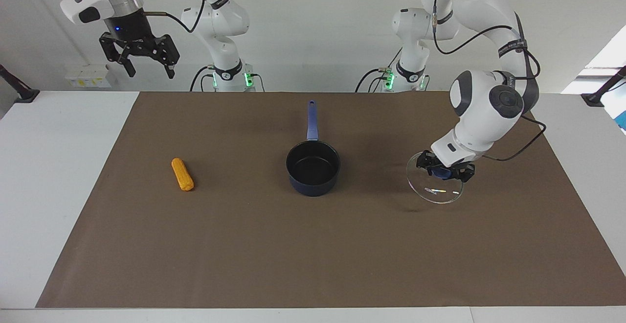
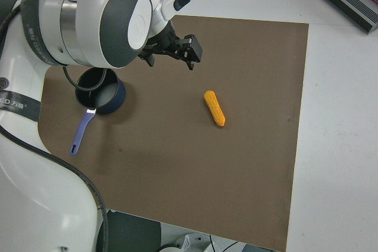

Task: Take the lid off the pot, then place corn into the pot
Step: 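Lift the glass lid off the saucepan and carry it aside, then set the lid down with the left gripper while the right gripper reaches the corn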

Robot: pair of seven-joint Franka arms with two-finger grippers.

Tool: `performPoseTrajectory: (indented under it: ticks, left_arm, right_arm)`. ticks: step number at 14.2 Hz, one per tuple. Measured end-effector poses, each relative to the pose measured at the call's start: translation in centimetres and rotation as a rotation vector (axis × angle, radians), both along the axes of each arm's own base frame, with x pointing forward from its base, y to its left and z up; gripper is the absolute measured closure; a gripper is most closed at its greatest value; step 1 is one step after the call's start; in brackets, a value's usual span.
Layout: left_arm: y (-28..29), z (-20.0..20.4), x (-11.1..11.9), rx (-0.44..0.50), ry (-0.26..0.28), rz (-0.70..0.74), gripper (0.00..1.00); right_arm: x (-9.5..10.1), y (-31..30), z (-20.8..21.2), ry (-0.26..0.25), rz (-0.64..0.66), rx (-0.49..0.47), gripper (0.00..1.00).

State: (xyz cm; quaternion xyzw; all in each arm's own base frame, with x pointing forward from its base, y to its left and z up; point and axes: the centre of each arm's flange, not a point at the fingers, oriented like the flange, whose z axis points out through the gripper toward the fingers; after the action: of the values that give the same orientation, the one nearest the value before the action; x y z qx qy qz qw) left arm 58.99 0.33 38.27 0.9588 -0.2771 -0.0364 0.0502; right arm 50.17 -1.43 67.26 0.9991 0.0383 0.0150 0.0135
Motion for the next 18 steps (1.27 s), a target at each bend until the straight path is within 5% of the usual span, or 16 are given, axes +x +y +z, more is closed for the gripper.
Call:
performPoseTrajectory:
  ticks: [5, 12, 18]
  left_arm:
    - [4.4, -2.5, -5.2, -0.010, -0.026, -0.044, 0.56]
    - [8.4, -5.5, -9.1, -0.013, -0.040, -0.077, 0.56]
    - [9.3, -3.6, -7.8, -0.005, -0.087, -0.044, 0.00]
  right_arm:
    - [3.0, -0.9, -6.7, -0.025, 0.169, -0.010, 0.00]
    - [10.7, -4.1, -25.8, 0.007, 0.447, -0.028, 0.00]
    - [10.0, -4.2, -34.1, 0.063, 0.542, -0.013, 0.00]
